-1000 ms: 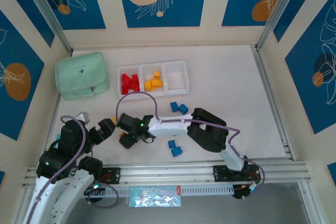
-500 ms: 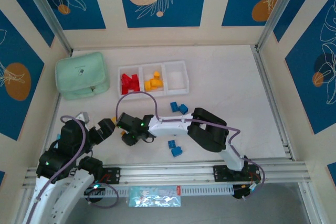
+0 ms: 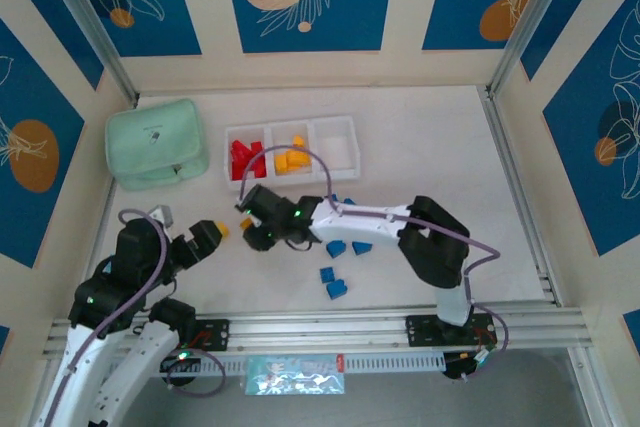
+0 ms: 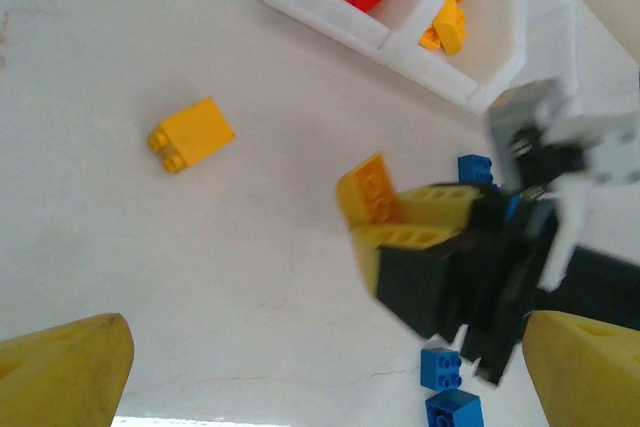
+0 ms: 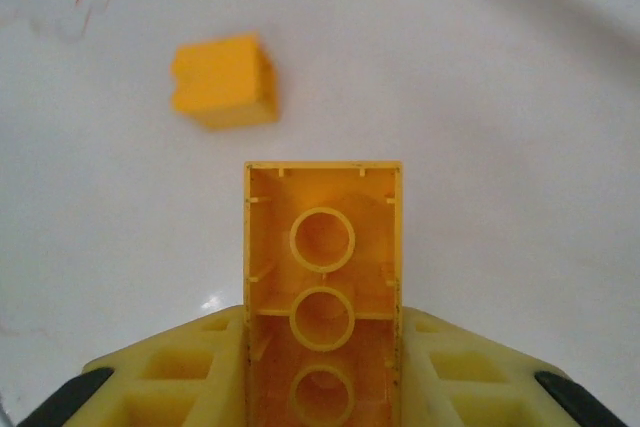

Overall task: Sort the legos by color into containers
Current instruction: Pick up the lego from the bottom-left of the table, then place the lego in the container.

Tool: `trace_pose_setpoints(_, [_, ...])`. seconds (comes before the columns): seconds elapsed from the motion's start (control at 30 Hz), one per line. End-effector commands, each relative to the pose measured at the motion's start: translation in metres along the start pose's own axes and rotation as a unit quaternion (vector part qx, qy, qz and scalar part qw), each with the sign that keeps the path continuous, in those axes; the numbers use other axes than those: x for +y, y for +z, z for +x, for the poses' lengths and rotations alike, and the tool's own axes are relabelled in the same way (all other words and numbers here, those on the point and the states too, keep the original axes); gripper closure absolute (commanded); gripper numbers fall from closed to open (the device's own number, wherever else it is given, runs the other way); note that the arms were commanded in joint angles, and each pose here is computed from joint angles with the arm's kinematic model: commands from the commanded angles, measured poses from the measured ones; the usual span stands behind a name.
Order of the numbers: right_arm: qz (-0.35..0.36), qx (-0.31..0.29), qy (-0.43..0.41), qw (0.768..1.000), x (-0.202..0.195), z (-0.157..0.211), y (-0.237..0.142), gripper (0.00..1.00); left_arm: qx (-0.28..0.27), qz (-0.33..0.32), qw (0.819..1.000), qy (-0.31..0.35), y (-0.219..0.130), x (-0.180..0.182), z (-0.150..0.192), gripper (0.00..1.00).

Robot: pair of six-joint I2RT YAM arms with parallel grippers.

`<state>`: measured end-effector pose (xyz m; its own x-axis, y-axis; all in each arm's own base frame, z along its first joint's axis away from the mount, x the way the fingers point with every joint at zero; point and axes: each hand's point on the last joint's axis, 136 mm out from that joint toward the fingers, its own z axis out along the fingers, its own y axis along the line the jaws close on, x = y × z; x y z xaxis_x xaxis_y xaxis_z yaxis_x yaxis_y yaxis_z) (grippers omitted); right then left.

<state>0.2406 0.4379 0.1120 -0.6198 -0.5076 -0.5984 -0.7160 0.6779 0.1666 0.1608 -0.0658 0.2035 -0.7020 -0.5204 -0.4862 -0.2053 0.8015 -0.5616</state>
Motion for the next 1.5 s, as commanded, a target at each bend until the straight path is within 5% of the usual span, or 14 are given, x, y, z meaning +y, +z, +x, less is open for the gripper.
trace_pose_setpoints(0.0, [0.035,-0.018,0.008,0.999,-0.037,-0.015,-0.016,0.68,-0.005,0.025,0.999,0.03,0.001,-0.019,-0.013,0.01])
trace_pose_setpoints(0.27, [0.106,-0.051,0.071,0.991,-0.13,-0.064,-0.011,0.68,0.01,0.034,0.998,0.046,0.028,-0.038,-0.024,0.01])
trace_pose_setpoints(0.7, [0.165,-0.07,0.087,0.98,-0.205,-0.126,0.037,0.58,0.015,0.039,0.998,0.04,0.056,-0.047,-0.033,0.01])
trace_pose_setpoints(1.03, [0.131,-0.098,0.075,0.984,-0.187,-0.143,0.003,0.4,0.012,0.028,0.998,0.046,0.056,-0.043,-0.033,0.01])
trace_pose_setpoints(1.47, [0.053,-0.099,0.098,0.989,-0.129,-0.071,-0.057,0.18,0.022,-0.018,0.999,0.034,0.075,-0.014,-0.02,0.01])
